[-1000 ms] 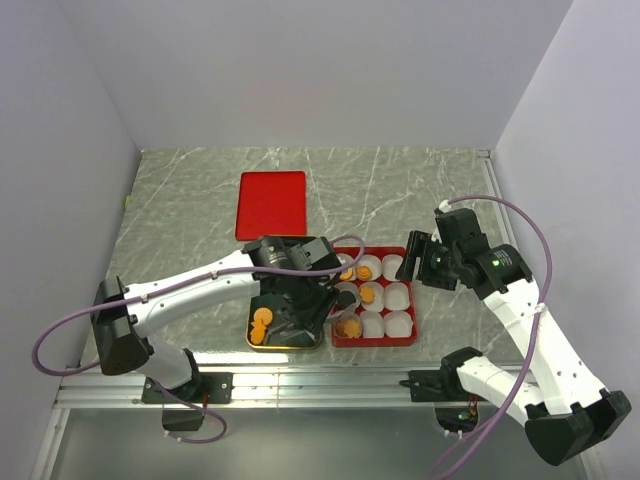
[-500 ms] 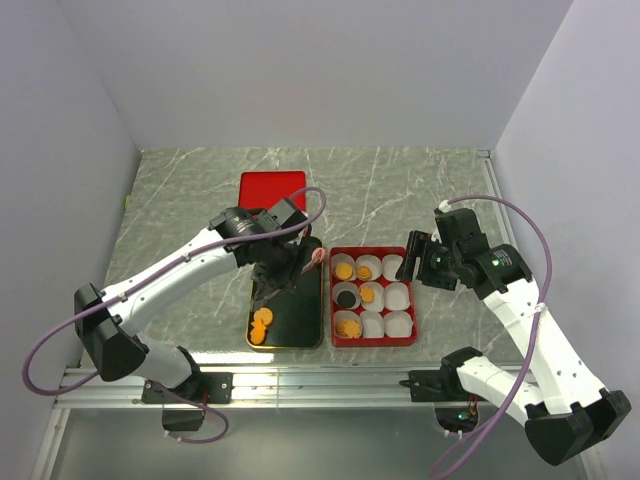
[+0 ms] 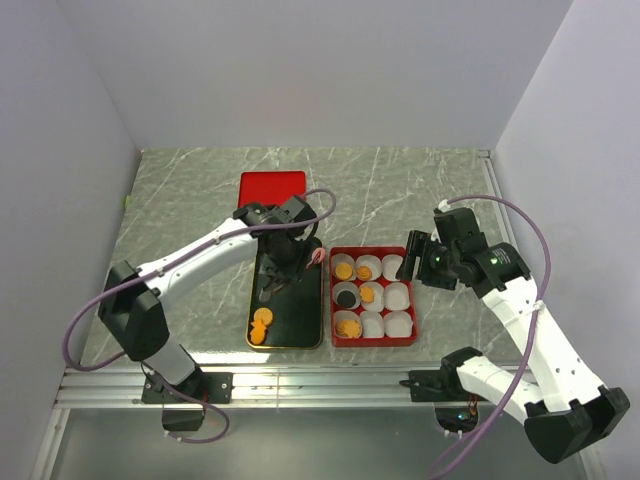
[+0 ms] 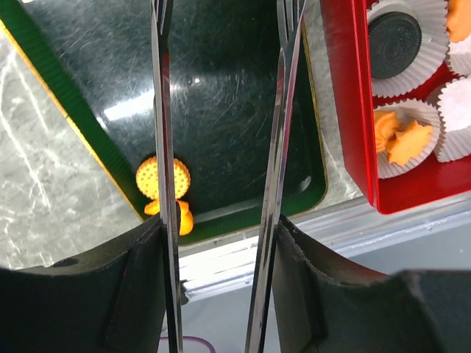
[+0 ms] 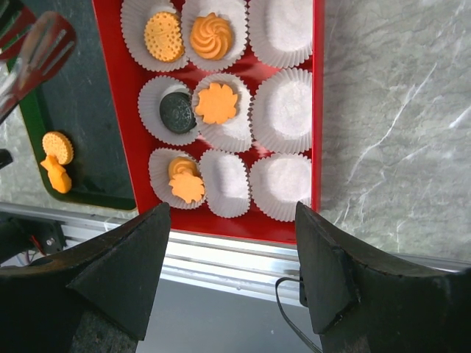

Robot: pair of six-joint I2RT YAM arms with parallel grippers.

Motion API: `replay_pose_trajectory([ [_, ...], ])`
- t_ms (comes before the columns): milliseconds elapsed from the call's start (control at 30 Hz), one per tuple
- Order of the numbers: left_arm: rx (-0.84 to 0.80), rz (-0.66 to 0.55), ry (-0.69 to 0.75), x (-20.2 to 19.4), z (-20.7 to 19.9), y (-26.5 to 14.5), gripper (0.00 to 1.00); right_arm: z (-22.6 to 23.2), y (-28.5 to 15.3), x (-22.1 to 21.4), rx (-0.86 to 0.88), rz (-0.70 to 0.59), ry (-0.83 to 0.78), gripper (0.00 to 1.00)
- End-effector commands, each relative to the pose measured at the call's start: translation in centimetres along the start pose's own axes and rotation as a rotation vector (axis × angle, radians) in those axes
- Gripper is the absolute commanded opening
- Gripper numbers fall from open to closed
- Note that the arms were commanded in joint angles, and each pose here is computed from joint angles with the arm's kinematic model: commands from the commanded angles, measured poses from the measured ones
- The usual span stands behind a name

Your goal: Pack the cookies

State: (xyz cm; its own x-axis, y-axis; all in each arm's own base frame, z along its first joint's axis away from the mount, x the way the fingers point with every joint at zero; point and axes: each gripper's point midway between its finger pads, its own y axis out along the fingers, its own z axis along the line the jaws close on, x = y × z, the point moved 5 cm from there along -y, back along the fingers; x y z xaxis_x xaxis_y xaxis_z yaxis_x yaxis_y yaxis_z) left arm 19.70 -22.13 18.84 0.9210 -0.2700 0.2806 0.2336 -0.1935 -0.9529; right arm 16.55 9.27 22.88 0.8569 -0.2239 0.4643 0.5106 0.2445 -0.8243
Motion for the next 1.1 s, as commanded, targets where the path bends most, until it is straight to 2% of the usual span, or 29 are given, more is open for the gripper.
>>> replay_pose_trajectory([
  [0,-0.050,-0.054,0.036,1.9,-1.0,-0.4,0.55,0.0,0.1,0.5,-0.012,-0.024,-0.007,0.75],
  [767,-0.066,0.037,0.040,2.8,-0.5,3.9,0.54,-0.3,0.4,1.3,-0.047,-0.044,-0.025,0.75],
  [1067,-0.123,0.074,0.035,2.6,-0.6,4.7,0.47,-0.3,0.4,1.5,-0.051,-0.047,-0.026,0.75],
])
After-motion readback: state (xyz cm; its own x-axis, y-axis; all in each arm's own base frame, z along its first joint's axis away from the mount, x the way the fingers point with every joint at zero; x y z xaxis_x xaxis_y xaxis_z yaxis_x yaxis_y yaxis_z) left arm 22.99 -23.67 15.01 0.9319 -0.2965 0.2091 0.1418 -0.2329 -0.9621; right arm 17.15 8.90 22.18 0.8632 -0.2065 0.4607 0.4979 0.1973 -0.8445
